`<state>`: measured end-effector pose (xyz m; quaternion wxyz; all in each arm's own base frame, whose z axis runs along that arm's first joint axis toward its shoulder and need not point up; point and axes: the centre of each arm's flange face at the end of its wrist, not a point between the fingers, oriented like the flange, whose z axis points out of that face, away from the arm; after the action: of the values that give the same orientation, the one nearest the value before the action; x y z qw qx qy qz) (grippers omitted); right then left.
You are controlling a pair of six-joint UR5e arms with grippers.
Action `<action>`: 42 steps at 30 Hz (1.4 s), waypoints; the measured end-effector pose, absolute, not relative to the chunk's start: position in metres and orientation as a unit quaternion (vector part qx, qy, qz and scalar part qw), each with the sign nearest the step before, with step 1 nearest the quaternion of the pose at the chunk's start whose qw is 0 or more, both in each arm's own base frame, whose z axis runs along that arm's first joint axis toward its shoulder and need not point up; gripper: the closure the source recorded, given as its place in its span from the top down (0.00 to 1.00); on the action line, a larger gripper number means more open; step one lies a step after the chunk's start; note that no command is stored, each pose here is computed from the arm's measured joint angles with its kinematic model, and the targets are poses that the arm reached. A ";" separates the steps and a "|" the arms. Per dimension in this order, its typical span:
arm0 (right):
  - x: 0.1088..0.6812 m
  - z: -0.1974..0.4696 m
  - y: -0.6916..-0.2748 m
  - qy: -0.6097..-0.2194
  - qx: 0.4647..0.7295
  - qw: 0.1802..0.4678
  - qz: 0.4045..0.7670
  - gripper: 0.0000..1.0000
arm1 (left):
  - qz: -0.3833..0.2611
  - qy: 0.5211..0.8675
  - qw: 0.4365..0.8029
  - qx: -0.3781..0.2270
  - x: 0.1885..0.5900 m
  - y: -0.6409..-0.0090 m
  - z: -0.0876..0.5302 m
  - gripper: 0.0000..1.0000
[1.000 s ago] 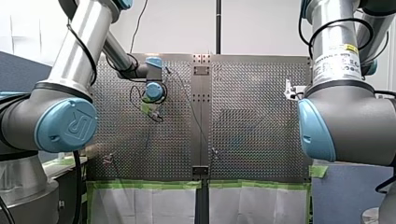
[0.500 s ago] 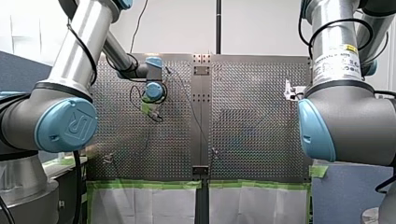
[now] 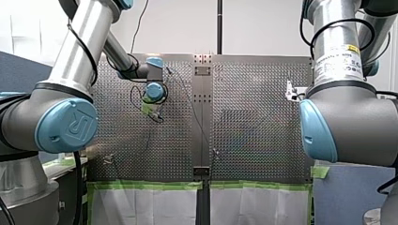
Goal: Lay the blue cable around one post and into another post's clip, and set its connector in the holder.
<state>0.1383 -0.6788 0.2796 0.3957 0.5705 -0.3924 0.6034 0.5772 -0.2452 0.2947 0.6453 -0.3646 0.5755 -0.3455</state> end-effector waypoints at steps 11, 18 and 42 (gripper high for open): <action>0.139 0.279 -0.679 -0.392 0.571 0.395 0.603 0.92 | -0.338 0.579 0.637 -0.381 0.574 -0.242 0.292 1.00; 0.139 0.279 -0.679 -0.392 0.571 0.395 0.603 0.92 | -0.331 0.586 0.634 -0.381 0.565 -0.245 0.300 1.00; 0.138 0.279 -0.679 -0.394 0.571 0.395 0.603 0.92 | -0.246 0.636 0.636 -0.362 0.524 -0.257 0.321 1.00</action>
<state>0.1377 -0.6786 0.2793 0.3952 0.5708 -0.3936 0.6026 0.5236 -0.2570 0.3210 0.6355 -0.3618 0.6363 -0.2456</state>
